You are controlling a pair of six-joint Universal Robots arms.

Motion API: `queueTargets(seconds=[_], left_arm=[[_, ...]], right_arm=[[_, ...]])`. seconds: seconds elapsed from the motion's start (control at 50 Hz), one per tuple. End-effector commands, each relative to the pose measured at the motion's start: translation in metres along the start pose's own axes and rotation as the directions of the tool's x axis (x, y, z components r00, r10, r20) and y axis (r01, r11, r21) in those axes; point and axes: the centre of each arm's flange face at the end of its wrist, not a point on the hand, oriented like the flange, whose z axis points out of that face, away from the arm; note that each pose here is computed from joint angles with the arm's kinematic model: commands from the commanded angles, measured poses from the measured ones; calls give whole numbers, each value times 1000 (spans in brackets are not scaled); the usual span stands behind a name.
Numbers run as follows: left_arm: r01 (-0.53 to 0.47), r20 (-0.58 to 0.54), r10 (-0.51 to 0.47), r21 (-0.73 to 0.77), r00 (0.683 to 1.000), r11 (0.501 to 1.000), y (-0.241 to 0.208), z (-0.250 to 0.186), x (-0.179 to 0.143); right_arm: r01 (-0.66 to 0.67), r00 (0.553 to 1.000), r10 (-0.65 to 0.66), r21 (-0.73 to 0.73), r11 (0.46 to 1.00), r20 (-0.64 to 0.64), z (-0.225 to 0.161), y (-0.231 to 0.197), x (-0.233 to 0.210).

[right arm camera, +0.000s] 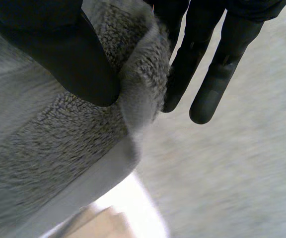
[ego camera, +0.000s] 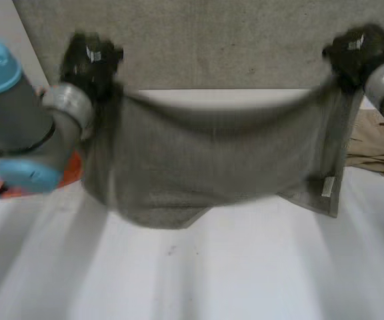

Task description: Fold the laundry.

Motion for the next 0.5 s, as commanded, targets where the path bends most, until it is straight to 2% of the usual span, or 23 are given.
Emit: queueTargets(seconds=[0.02,0.06,0.1,0.14,0.22,0.3,0.38,0.5], left_arm=[[-168,362,-10,457,932,873,-82,59,-68],[-195,403,-34,512,914,836,-94,59,-76],[-215,433,-58,555,899,804,-104,56,-84],[-205,425,-61,553,903,807,-105,54,-83],[-131,336,-45,483,941,866,-74,45,-62],[-91,252,-15,406,968,909,-40,32,-44],[-51,150,7,293,989,955,2,16,-15],[-9,21,7,93,1000,996,64,-17,28]], right_arm=[[80,900,147,486,870,-411,32,-72,55],[98,880,180,541,835,-439,28,-83,64],[90,878,198,558,825,-435,25,-88,68],[75,887,196,550,832,-418,24,-86,65],[0,930,164,444,896,-329,23,-57,40],[-47,966,132,353,934,-221,19,-31,14],[-86,986,119,252,964,-118,14,1,-13],[-132,991,129,70,989,40,3,51,-59]])
